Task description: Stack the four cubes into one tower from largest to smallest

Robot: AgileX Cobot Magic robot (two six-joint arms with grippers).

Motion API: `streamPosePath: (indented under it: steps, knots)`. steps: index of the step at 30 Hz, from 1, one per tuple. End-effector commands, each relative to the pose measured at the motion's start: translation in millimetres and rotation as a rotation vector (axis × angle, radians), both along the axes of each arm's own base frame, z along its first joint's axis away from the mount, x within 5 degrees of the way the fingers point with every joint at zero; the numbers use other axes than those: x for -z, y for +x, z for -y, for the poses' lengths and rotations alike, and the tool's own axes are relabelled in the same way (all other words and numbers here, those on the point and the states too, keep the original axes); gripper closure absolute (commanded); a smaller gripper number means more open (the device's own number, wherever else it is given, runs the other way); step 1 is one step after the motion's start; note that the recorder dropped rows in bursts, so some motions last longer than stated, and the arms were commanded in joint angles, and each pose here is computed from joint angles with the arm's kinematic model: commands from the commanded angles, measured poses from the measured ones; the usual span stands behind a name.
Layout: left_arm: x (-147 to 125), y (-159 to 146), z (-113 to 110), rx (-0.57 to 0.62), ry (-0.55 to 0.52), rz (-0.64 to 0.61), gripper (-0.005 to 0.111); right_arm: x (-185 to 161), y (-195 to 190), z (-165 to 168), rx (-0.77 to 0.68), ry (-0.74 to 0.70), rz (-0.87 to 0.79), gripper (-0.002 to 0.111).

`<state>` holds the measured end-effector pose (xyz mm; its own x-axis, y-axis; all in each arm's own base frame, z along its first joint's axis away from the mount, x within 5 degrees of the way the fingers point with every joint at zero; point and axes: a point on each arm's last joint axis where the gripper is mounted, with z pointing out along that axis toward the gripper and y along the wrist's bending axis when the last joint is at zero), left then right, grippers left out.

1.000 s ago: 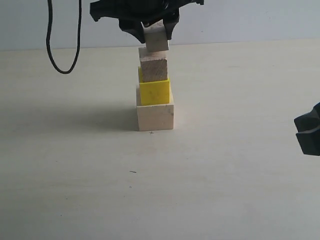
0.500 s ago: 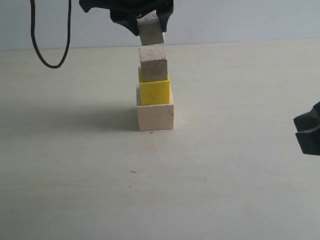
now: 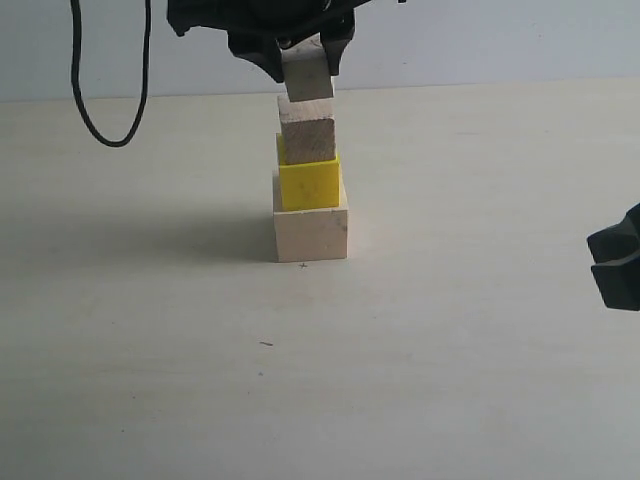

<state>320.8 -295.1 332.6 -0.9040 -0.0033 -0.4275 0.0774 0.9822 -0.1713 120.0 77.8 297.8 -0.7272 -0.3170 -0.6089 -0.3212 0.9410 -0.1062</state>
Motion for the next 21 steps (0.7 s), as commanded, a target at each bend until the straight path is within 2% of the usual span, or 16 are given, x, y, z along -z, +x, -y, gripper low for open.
streamPosePath:
  steps: [1, 21]
  knots:
    - [-1.9, 0.6, -1.4, -0.007, 0.009, 0.020, 0.107, -0.5, -0.9, -0.4, -0.007, 0.019, 0.008, 0.055]
    - [5.2, 3.2, 0.7, -0.014, 0.020, 0.010, 0.107, 0.0, -1.5, 0.4, -0.005, 0.009, 0.000, 0.055]
